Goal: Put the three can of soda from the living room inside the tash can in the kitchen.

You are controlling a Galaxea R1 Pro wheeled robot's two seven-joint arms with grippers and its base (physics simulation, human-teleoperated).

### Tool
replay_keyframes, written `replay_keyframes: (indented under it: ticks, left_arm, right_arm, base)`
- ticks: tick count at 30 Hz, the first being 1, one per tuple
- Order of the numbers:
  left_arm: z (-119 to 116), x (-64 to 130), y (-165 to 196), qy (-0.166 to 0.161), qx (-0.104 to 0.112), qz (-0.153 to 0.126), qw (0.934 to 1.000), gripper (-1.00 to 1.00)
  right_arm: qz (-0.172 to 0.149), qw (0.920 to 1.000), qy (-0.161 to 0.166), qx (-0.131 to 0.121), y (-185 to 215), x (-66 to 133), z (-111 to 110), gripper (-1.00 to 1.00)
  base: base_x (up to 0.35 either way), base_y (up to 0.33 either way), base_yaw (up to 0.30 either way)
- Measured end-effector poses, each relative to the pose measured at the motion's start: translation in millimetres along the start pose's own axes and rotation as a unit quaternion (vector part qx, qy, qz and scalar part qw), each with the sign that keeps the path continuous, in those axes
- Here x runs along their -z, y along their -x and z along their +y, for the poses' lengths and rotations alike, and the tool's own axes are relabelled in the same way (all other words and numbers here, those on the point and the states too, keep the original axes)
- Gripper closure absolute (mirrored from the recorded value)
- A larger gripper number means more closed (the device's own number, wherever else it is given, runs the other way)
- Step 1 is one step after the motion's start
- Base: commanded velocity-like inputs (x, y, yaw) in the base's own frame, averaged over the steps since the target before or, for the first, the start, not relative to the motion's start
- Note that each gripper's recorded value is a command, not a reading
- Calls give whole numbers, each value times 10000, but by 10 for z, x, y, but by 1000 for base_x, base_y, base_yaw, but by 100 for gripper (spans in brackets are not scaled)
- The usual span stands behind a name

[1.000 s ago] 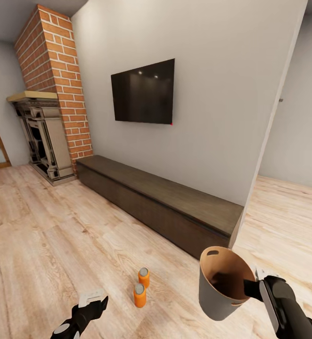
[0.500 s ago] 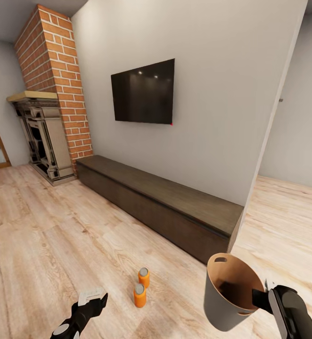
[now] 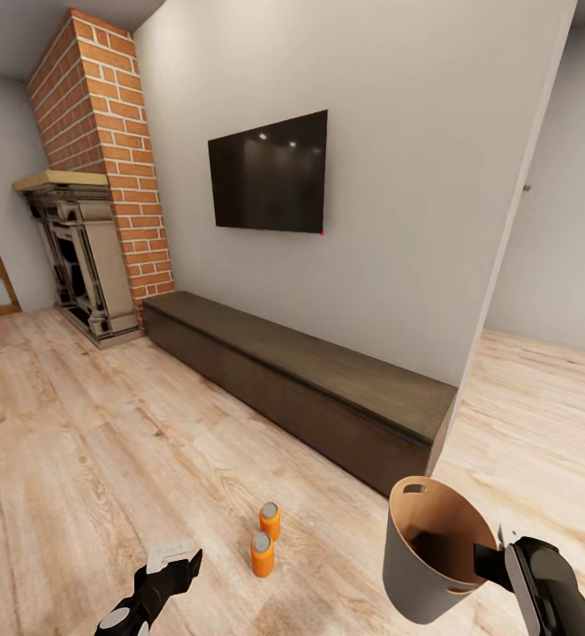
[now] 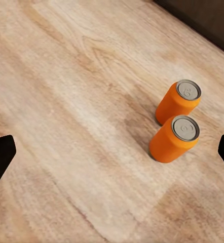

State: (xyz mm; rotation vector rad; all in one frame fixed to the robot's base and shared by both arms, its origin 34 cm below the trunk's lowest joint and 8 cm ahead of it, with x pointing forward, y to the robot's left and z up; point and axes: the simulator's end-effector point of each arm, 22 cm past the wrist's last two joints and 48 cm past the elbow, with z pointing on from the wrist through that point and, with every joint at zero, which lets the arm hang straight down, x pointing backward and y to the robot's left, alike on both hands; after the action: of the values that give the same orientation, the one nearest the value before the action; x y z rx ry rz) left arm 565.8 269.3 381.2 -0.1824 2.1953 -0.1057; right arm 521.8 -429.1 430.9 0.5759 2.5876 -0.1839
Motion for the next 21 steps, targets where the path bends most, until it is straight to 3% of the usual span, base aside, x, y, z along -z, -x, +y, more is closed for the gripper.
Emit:
replay_keyframes:
  ticks: [9, 21]
  left_arm:
    - [0, 0, 2, -1, -1, -5, 10000, -100]
    - [-2, 0, 3, -4, -1, -6, 10000, -100]
  right_arm:
    - [0, 10000, 8, -5, 0, 0, 4, 100]
    - [0, 10000, 14, -7, 0, 0, 8, 100]
  base:
    - [0, 0, -10]
    - [0, 0, -210]
